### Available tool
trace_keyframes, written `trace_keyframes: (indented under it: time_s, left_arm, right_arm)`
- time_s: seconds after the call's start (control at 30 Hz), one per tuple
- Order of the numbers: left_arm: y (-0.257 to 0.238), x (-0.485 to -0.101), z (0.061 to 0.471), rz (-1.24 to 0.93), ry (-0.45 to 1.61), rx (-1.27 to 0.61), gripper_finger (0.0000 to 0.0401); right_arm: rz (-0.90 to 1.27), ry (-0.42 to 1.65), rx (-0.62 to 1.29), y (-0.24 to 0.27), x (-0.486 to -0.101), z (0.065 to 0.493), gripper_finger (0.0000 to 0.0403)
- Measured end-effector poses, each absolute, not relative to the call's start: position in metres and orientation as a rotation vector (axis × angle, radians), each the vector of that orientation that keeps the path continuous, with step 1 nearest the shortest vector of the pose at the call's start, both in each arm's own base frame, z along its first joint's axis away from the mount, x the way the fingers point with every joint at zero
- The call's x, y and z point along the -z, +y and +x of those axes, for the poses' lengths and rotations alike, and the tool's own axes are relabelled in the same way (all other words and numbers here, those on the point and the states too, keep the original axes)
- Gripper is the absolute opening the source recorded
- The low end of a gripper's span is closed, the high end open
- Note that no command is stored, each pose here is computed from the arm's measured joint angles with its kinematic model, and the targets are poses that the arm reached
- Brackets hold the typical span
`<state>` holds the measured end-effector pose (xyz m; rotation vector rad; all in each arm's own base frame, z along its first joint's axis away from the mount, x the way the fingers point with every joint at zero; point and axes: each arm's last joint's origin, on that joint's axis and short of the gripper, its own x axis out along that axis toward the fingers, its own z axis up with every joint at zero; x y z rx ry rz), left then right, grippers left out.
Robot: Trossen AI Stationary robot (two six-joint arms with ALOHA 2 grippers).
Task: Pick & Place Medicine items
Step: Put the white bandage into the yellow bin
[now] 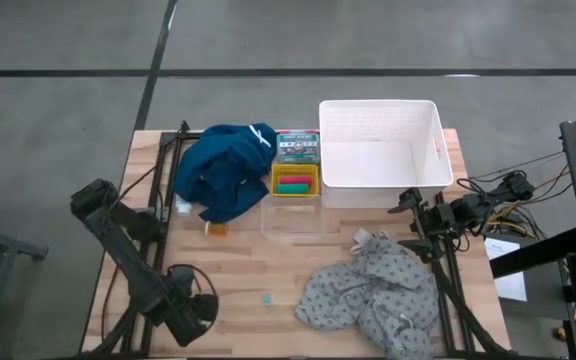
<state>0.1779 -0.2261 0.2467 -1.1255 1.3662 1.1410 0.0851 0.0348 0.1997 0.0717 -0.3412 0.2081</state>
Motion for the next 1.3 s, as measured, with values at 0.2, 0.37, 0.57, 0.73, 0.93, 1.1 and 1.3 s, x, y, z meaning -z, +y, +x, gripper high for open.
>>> trace_keyframes:
  time_s: [0.2, 0.37, 0.57, 0.73, 0.93, 1.1, 1.3]
  left_arm:
    - [-0.231, -0.247, 0.173, -1.151, 1.422, -1.174, 0.0247]
    - [-0.230, -0.247, 0.172, -1.151, 1.481, -1.195, 0.0247]
    - [-0.227, -0.247, 0.170, -1.083, 1.519, -1.193, 0.0247]
    - [-0.224, -0.248, 0.168, -1.052, 1.551, -1.211, 0.0247]
    - [-0.217, -0.244, 0.172, -1.040, 1.601, -1.237, 0.0247]
    - [-0.209, -0.223, 0.173, -1.016, 1.684, -1.241, 0.0247]
    - [-0.201, -0.199, 0.172, -1.046, 1.780, -1.239, 0.0247]
  right_arm:
    - [0.072, -0.341, -0.208, 0.035, -0.200, 0.085, 0.0380]
    - [0.072, -0.341, -0.208, 0.035, -0.200, 0.085, 0.0380]
    - [0.072, -0.341, -0.208, 0.035, -0.200, 0.085, 0.0380]
    - [0.072, -0.342, -0.208, 0.035, -0.200, 0.085, 0.0380]
    - [0.072, -0.341, -0.208, 0.035, -0.200, 0.085, 0.0380]
    - [0.072, -0.341, -0.208, 0.035, -0.200, 0.085, 0.0380]
    - [0.072, -0.341, -0.208, 0.035, -0.200, 0.085, 0.0380]
